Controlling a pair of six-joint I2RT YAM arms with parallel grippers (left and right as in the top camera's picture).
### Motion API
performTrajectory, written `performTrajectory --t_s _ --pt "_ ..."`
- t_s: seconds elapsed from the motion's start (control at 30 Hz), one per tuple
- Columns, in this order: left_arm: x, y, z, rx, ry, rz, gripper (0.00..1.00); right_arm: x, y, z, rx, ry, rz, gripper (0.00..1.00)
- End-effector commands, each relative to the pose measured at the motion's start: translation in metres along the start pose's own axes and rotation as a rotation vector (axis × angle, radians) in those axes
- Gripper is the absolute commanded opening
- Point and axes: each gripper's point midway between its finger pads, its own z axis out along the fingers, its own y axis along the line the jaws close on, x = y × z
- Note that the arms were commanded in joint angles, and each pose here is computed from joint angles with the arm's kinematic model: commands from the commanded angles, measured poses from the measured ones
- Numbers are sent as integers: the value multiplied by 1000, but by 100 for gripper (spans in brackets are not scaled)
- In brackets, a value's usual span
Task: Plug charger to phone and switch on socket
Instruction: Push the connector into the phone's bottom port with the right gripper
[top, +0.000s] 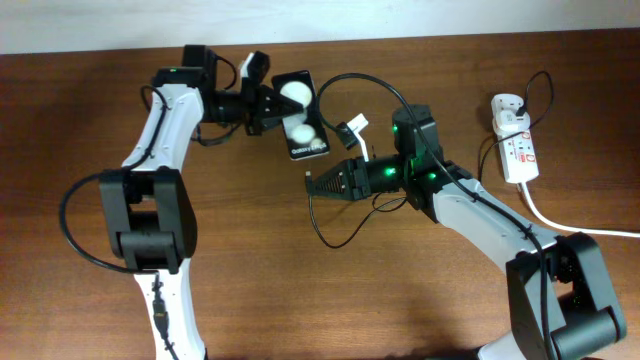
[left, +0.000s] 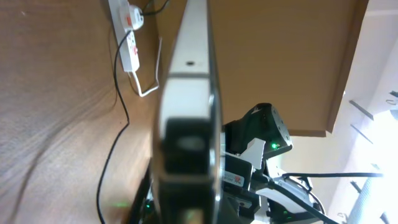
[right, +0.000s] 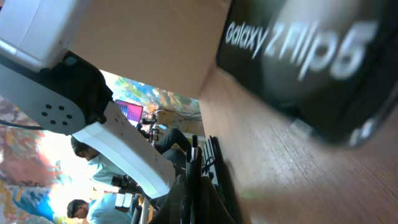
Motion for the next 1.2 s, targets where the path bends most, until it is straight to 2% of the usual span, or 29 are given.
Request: performTrajectory --t_s 0.0,0.17,0.47,1.17 --pt "5 -28 -1 55 0 80 0 -4 3 -16 -40 -2 -4 4" --pt "11 -27 -4 51 -6 94 0 -5 12 -46 -129 6 4 4" --pt "11 -27 -4 51 -5 95 0 7 -4 -26 -140 64 127 4" --pt "20 -15 15 -21 44 86 0 1 -20 -16 -43 15 140 4"
